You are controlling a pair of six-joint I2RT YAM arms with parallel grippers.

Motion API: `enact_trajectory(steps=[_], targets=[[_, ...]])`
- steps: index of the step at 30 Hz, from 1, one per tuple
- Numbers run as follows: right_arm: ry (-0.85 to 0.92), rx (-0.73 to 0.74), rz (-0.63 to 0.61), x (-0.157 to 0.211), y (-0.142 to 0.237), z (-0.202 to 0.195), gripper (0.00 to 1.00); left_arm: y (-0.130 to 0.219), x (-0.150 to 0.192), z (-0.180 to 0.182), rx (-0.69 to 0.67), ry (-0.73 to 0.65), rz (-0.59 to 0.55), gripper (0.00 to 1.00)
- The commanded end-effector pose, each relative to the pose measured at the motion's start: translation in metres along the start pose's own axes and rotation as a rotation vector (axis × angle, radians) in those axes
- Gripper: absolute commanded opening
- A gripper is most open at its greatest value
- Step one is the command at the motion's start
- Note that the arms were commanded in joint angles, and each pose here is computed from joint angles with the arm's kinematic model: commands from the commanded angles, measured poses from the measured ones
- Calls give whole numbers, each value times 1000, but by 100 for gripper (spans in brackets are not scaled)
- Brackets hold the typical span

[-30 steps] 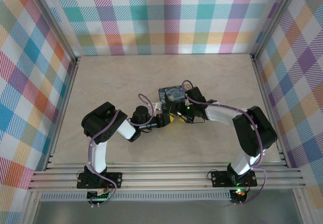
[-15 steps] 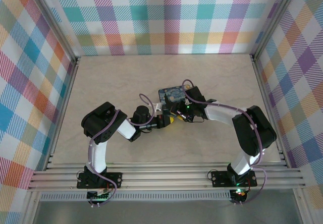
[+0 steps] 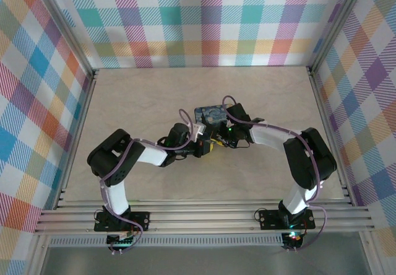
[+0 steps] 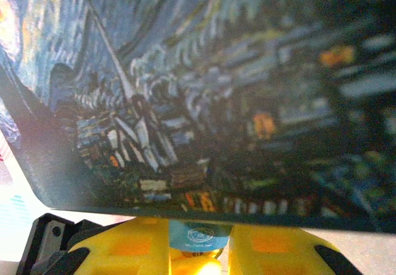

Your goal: Unlock the padlock with the key

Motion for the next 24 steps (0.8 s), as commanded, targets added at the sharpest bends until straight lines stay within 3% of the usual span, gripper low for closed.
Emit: enact_trajectory(steps=[1,9,12,14,17,24], targets=[[-62,29,173,32,-9,-9,16,0,-7,-35,-6,-220,-3,0],[-98,53,277,44,-2,-6,15,8,-3,-42,-319,-566,-40,0],[-104,60,299,48,0,-7,20,15,0,-43,-389,-652,-53,0],[-107,59,298,49,1,-6,35,17,1,-42,-387,-649,-46,0],[-108,50,277,48,5,-5,46,17,6,-40,-344,-582,-20,0],[-91,49,214,43,21,0,61,15,10,-39,-317,-502,-30,0]])
Point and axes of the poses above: each hand's point on the last joint's axis, 136 mm out from that joint toward the fingers, its own y axis back along the fingers, its own z axis along the line the jaws close on, x = y × z, the point moved 1 cm from there along y, back along the fingers, and after that the axes turned 14 degrees about y, right-handed, at the moved point
